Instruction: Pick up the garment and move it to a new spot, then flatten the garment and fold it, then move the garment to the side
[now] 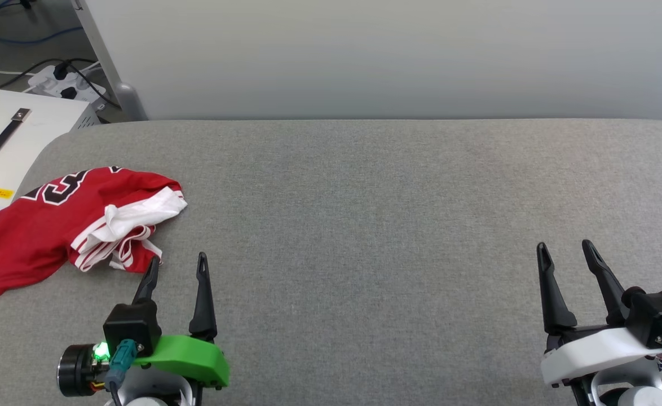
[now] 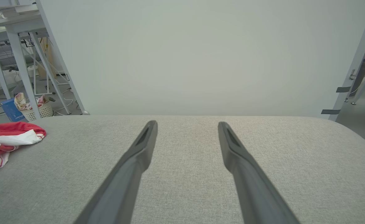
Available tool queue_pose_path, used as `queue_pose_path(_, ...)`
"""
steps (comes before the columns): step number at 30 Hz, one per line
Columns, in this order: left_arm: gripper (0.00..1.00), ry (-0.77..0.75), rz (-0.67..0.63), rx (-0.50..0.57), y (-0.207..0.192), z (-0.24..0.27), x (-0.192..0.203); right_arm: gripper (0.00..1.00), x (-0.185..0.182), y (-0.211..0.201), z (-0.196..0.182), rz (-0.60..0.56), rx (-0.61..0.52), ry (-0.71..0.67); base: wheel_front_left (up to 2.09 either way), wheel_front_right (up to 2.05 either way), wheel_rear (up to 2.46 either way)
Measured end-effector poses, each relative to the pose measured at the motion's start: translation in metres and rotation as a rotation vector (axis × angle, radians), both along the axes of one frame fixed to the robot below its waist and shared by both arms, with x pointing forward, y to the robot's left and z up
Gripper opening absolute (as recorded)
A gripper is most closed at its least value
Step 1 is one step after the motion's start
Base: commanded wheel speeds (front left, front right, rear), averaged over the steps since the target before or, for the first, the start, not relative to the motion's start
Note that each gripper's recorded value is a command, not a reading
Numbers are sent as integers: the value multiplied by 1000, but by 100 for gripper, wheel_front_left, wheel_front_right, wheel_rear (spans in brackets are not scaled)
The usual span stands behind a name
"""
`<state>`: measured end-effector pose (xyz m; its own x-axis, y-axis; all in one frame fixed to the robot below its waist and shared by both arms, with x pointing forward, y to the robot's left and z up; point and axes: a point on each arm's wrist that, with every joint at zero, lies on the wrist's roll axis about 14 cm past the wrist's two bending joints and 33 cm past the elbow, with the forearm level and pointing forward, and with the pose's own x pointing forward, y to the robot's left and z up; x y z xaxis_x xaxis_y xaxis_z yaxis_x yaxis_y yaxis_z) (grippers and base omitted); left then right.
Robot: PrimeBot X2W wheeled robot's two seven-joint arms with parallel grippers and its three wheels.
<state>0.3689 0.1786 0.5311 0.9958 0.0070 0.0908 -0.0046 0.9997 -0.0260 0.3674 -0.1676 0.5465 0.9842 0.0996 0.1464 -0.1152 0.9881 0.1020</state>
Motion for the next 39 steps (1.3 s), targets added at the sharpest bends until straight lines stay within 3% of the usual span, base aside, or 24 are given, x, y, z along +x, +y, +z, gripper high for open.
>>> queue_pose_path(25, 100, -33, 8, -17, 2, 1, -4, 100, -3, 1, -5, 2, 20, -14, 0, 0, 0)
queue_pose_path(39, 100, -44, 123, -32, 38, -1, -19, 100, 10, 41, 0, 121, 36, -43, 0, 0, 0)
